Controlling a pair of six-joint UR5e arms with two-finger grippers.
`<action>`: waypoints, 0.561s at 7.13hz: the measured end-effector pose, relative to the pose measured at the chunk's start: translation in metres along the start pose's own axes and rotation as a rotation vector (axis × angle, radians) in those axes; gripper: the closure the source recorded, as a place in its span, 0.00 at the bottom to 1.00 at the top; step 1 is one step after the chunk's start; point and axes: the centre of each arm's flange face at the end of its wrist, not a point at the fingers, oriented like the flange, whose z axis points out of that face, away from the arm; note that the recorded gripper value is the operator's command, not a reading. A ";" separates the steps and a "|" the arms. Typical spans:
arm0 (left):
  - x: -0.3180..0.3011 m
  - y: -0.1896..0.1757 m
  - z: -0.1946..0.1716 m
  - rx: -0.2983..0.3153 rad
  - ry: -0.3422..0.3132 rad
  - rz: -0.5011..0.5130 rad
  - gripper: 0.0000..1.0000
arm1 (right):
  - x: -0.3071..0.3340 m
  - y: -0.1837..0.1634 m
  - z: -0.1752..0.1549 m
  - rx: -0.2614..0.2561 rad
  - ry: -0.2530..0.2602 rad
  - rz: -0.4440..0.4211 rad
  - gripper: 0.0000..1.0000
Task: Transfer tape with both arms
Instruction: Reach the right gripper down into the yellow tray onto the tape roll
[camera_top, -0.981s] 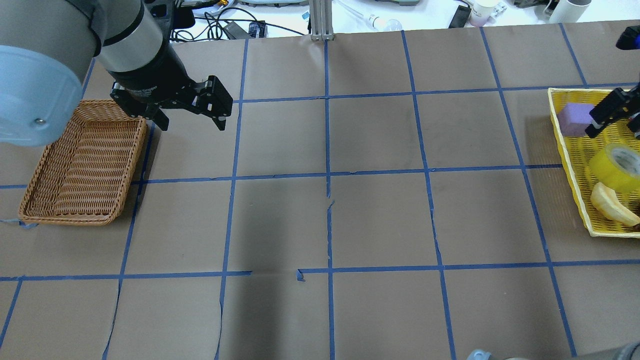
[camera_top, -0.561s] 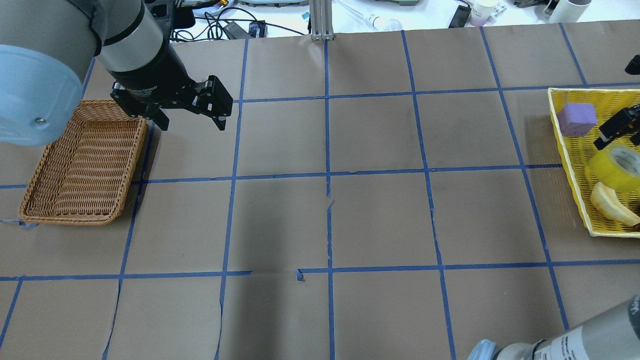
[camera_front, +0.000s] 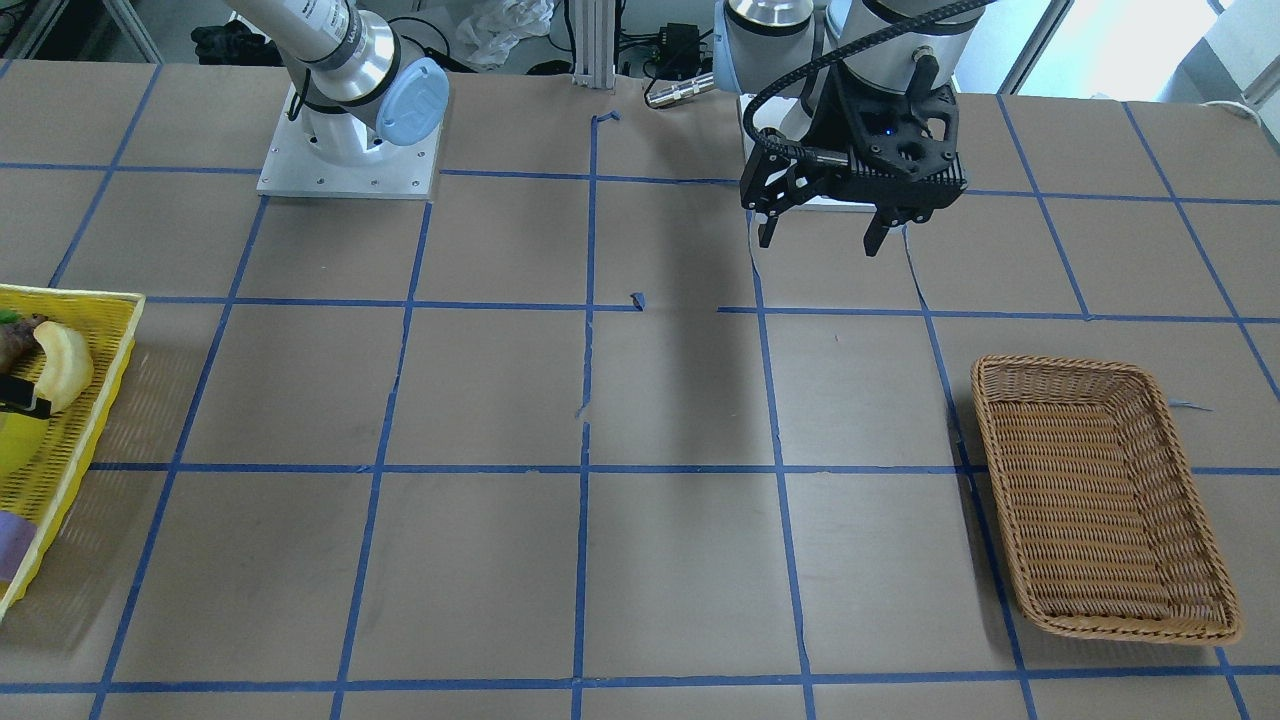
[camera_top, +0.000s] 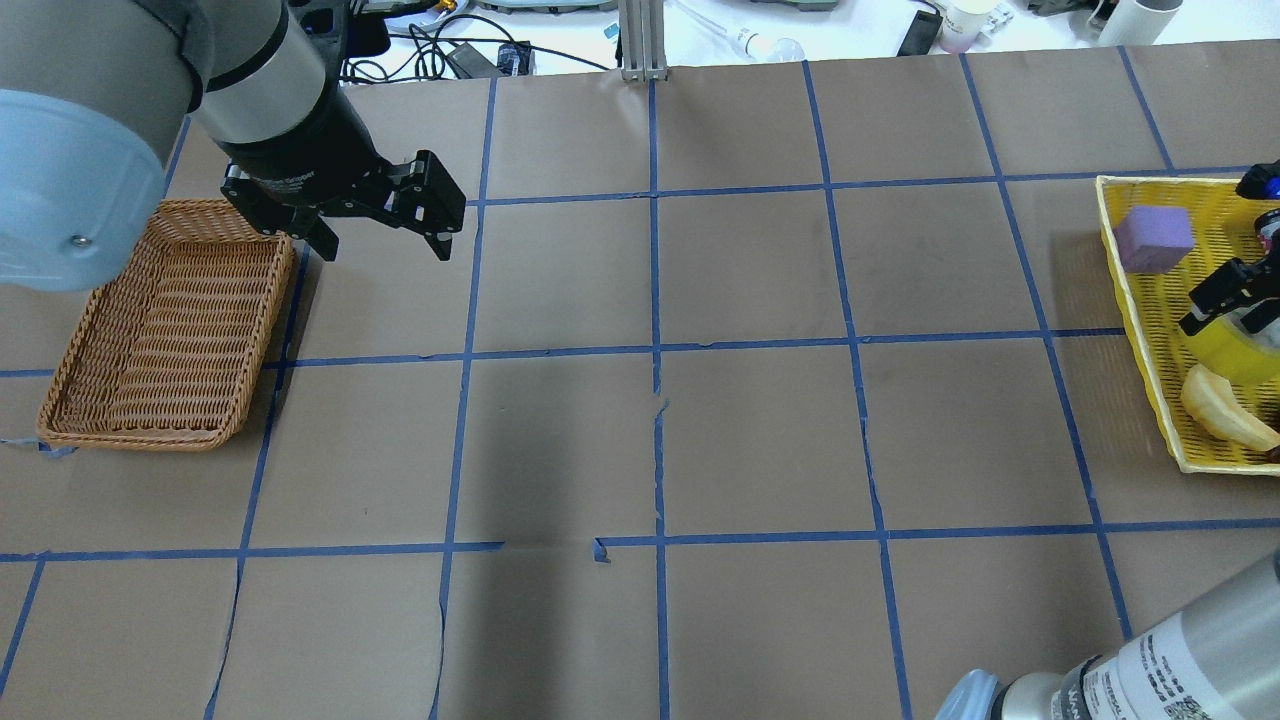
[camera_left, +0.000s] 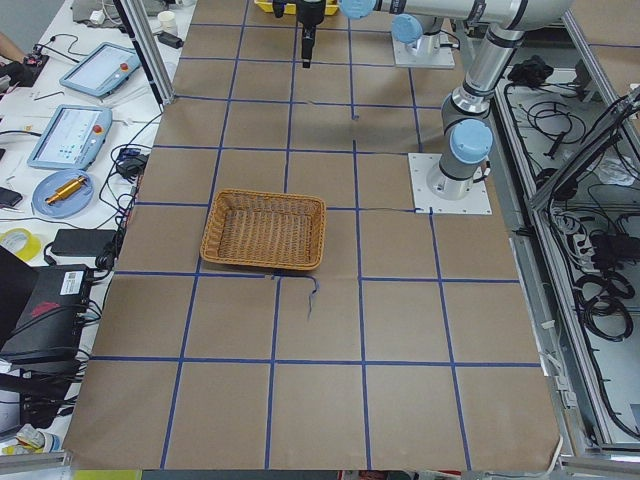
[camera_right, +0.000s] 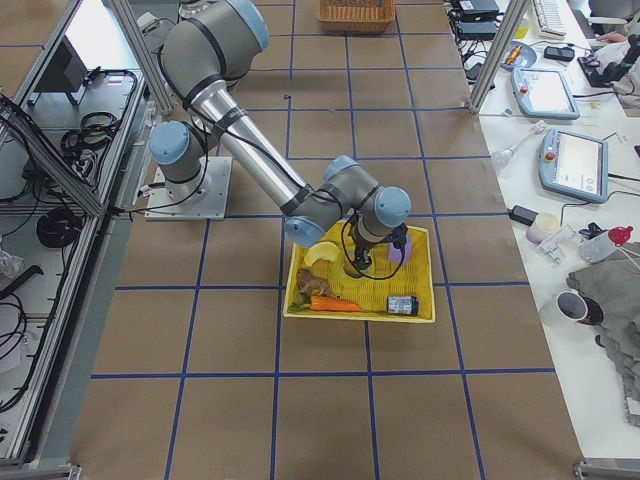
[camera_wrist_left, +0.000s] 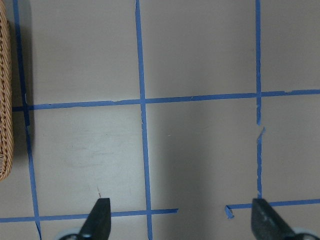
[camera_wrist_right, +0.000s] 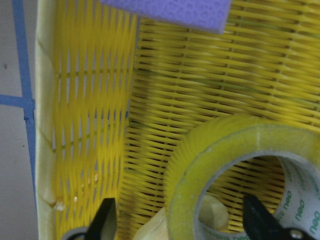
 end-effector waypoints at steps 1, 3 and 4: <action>0.000 0.000 0.000 0.000 0.001 0.000 0.00 | 0.003 0.002 0.001 -0.015 0.010 0.003 1.00; 0.000 0.000 0.000 0.000 0.002 0.000 0.00 | 0.003 0.008 -0.009 -0.049 0.059 0.002 1.00; 0.000 0.000 0.000 0.000 0.002 0.000 0.00 | -0.009 0.012 -0.031 -0.041 0.087 -0.004 1.00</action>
